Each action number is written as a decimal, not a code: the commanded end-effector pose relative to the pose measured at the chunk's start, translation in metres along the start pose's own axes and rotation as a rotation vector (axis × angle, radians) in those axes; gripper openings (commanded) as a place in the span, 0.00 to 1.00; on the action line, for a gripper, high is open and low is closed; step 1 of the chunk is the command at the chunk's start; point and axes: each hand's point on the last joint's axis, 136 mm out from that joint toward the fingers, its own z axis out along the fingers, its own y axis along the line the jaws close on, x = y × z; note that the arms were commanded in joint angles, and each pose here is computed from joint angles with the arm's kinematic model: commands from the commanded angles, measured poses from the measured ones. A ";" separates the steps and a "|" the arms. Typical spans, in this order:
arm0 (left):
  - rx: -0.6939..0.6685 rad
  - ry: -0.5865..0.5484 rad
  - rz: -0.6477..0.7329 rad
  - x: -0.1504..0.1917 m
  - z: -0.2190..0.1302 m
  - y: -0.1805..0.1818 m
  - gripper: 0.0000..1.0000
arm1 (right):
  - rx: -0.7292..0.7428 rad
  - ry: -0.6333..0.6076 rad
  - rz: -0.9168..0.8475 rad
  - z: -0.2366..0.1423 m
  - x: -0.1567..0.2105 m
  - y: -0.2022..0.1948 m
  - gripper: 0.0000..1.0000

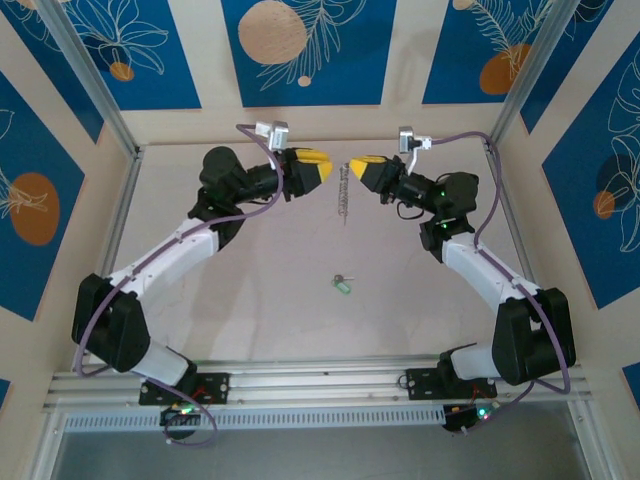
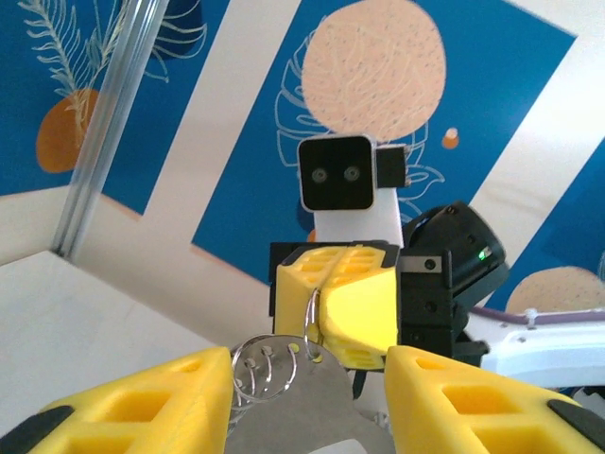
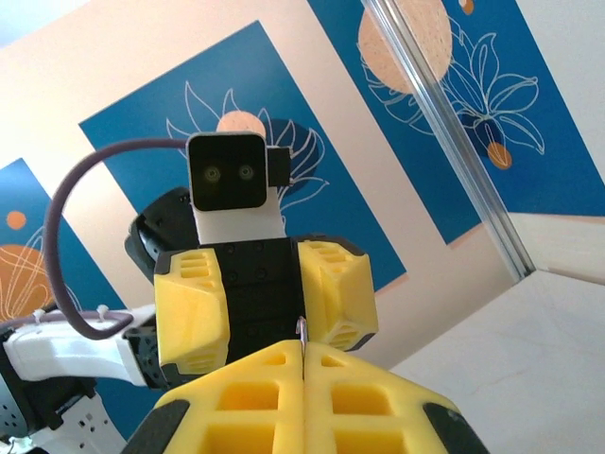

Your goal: Put the keys on the keyring

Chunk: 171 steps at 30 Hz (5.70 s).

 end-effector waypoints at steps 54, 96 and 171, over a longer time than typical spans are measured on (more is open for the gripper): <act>0.156 -0.041 -0.048 -0.001 0.023 -0.002 0.13 | -0.056 -0.066 0.018 0.014 -0.007 0.008 0.00; 0.223 0.369 0.239 0.011 0.014 -0.050 0.00 | -0.034 0.174 -0.119 -0.010 -0.002 0.025 0.43; 0.154 0.050 0.005 0.002 0.028 -0.009 0.44 | -0.027 0.021 -0.041 0.006 -0.004 0.016 0.00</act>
